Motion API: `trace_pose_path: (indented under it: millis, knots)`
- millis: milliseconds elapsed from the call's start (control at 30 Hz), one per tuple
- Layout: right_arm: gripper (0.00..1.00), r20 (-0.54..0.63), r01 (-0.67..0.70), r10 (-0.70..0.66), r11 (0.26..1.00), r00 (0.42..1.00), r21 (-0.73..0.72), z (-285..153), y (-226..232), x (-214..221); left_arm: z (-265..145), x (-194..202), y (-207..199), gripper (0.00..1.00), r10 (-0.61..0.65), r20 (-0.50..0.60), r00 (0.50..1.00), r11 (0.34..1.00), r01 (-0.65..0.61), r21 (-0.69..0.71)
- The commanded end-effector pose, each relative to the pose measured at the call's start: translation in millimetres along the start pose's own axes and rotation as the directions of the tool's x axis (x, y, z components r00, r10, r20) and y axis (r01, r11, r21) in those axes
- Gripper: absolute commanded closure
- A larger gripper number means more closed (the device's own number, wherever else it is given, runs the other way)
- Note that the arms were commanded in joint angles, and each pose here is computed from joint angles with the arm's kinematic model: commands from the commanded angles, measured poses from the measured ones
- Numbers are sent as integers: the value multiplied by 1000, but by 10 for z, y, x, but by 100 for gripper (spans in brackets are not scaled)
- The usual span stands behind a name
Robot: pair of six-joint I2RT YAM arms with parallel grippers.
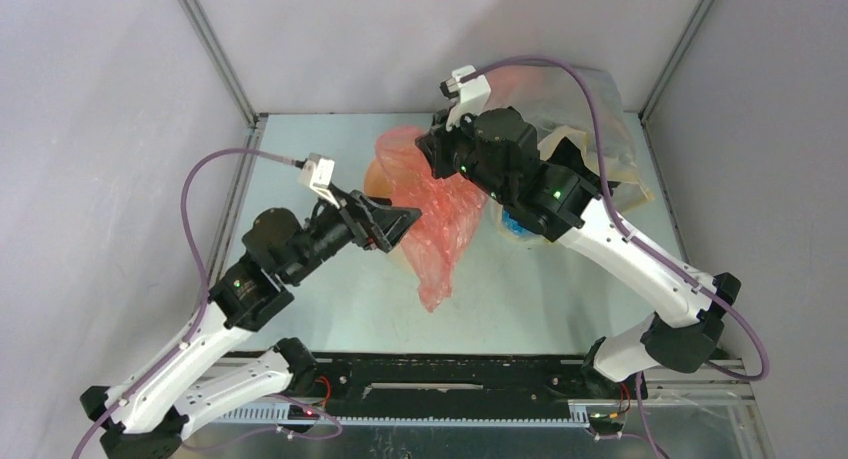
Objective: Put the trash bags into the trash bin
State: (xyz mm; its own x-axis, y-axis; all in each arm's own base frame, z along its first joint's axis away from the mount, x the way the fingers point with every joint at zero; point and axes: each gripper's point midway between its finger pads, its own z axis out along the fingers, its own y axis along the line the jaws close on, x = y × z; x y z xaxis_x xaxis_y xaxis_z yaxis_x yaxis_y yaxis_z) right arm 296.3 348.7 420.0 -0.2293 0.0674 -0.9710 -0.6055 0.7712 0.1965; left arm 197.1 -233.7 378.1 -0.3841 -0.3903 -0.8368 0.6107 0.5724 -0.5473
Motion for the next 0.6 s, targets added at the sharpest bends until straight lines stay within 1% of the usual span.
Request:
trace_pose_path:
  millis: [0,67,167,267,367,400,433,467,567]
  knots:
    - [100,52,-22,22,1000,998,4,-10,6,-214,-166,-140,23,0,-104,148,984,994,108,-18]
    - [100,48,-18,18,1000,999,4,7,7,-194,-200,-96,-12,0,-134,155,979,991,135,7]
    - [100,46,-18,18,1000,999,-1,21,18,-186,-178,-23,-135,0,-150,118,982,988,146,44]
    - [100,43,-18,18,1000,999,-1,45,18,-165,-134,29,-261,0,-144,90,985,988,139,63]
    - [100,34,-17,17,1000,999,2,64,14,-131,-71,50,-302,2,-122,87,989,992,119,45]
    - [100,31,-18,18,1000,999,0,66,19,-121,-39,70,-281,7,-116,81,990,993,114,26]
    - [100,28,-17,17,1000,999,0,71,16,-112,-8,86,-242,15,-111,75,991,994,111,-1]
    - [100,27,-16,16,1000,999,-1,74,19,-109,19,107,-207,27,-104,68,992,994,106,-24]
    - [100,29,-12,12,1000,1000,1,59,7,-119,69,145,-121,51,-79,57,995,994,84,-74]
